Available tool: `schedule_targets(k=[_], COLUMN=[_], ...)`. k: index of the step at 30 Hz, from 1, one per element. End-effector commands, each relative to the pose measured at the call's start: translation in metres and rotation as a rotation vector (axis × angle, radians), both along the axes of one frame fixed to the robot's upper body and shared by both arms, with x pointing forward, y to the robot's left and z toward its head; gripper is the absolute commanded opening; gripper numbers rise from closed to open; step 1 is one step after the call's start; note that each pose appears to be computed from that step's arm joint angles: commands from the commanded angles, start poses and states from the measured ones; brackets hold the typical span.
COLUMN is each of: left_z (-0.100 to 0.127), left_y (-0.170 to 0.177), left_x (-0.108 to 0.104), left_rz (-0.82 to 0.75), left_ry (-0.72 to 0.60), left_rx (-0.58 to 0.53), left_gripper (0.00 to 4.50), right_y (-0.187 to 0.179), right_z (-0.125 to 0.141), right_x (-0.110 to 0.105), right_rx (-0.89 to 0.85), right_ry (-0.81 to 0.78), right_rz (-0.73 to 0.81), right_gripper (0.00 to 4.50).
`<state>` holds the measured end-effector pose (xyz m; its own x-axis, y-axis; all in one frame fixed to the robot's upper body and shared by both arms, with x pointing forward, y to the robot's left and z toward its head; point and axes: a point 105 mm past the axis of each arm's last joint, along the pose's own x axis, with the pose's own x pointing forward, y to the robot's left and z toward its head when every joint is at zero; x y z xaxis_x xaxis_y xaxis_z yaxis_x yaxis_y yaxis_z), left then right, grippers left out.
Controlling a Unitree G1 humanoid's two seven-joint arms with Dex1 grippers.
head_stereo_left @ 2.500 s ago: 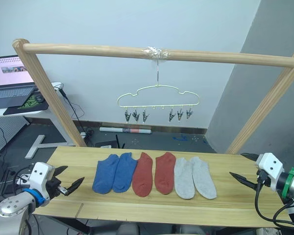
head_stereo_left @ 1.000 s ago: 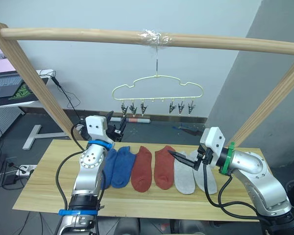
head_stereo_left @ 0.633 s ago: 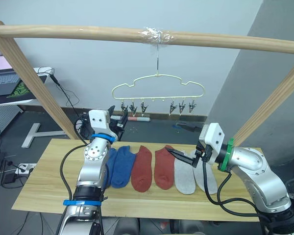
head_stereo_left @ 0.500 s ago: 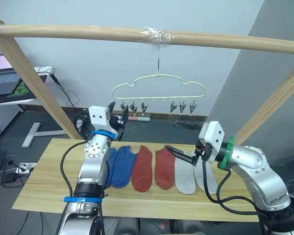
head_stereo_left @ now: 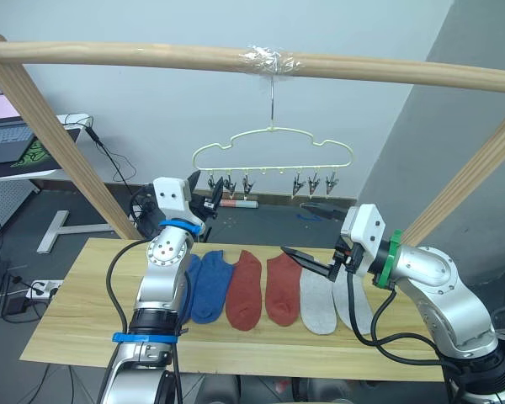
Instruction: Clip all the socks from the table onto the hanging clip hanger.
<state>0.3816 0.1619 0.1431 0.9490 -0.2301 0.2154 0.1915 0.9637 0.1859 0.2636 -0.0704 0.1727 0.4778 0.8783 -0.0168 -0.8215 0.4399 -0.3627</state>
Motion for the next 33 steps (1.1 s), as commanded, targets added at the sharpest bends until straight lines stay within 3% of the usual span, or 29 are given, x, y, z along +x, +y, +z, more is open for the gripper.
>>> schedule_targets(k=[1, 10, 30, 33], left_z=[0.012, 0.002, 0.016, 0.018], left_y=[-0.007, -0.005, -0.013, -0.013], left_x=[-0.003, -0.002, 0.005, 0.004], left_rz=[-0.019, 0.024, 0.004, 0.002], left_ry=[-0.049, -0.007, -0.028, -0.039], left_rx=[0.002, -0.001, -0.039, -0.037], left_gripper=[2.67, 2.67, 2.67, 1.82], right_y=[0.000, -0.001, 0.000, 0.000], right_z=[0.011, 0.012, 0.013, 0.013], right_x=[-0.001, -0.002, -0.002, -0.002], right_rx=[0.022, 0.018, 0.023, 0.025], right_ry=[-0.035, -0.035, -0.036, -0.036], right_rz=[0.010, 0.012, 0.011, 0.012], right_gripper=[4.50, 4.50, 4.50, 4.50])
